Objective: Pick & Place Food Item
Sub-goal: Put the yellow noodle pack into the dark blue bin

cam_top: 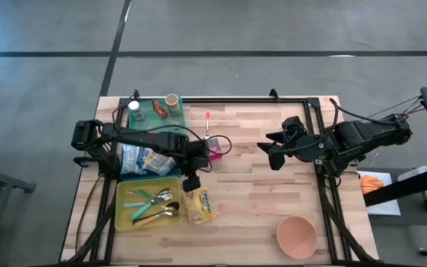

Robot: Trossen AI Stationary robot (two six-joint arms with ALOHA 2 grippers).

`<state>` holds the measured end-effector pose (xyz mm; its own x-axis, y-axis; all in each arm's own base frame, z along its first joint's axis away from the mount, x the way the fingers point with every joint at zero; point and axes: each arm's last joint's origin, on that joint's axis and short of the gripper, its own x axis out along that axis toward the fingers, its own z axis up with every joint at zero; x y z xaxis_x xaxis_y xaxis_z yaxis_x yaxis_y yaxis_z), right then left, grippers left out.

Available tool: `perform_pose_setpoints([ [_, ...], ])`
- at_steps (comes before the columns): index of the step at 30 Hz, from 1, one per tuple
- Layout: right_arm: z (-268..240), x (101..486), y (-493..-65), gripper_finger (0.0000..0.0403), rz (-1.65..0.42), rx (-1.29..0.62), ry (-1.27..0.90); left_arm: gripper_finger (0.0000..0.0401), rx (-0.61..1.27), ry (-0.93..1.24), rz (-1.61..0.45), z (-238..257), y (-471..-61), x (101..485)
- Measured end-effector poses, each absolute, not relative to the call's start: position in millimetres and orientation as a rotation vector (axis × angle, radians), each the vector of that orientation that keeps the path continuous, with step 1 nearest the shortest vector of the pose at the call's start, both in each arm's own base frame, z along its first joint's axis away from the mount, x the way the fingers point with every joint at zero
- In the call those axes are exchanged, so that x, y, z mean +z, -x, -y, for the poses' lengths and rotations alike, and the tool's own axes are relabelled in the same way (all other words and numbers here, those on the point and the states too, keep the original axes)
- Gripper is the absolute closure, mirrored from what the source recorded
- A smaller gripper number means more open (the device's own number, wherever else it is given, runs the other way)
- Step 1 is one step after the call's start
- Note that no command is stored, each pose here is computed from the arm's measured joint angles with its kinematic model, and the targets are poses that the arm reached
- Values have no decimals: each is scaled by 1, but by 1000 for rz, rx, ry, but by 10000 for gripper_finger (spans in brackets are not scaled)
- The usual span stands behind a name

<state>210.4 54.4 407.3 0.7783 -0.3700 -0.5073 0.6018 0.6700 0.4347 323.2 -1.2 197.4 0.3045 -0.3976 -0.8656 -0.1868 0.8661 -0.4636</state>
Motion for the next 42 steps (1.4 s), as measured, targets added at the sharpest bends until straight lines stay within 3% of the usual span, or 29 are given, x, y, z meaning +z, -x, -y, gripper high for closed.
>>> perform_pose_setpoints([
  [13, -54, 407, -210, 140, -398, -564, -626, 143, -196, 485, -1263, 6, -325, 196],
  [24, -54, 407, -211, 140, -399, -564, -626, 143, -225, 438, -1324, 39, -345, 170],
  [28, -54, 407, -211, 140, -399, -564, -625, 143, -163, 413, -1271, 36, -353, 174],
  [34, -54, 407, -211, 140, -399, -564, -626, 143, -215, 423, -1200, 32, -361, 174],
  [42, -54, 407, -211, 140, -399, -564, -626, 143, -144, 428, -1243, 22, -365, 155],
])
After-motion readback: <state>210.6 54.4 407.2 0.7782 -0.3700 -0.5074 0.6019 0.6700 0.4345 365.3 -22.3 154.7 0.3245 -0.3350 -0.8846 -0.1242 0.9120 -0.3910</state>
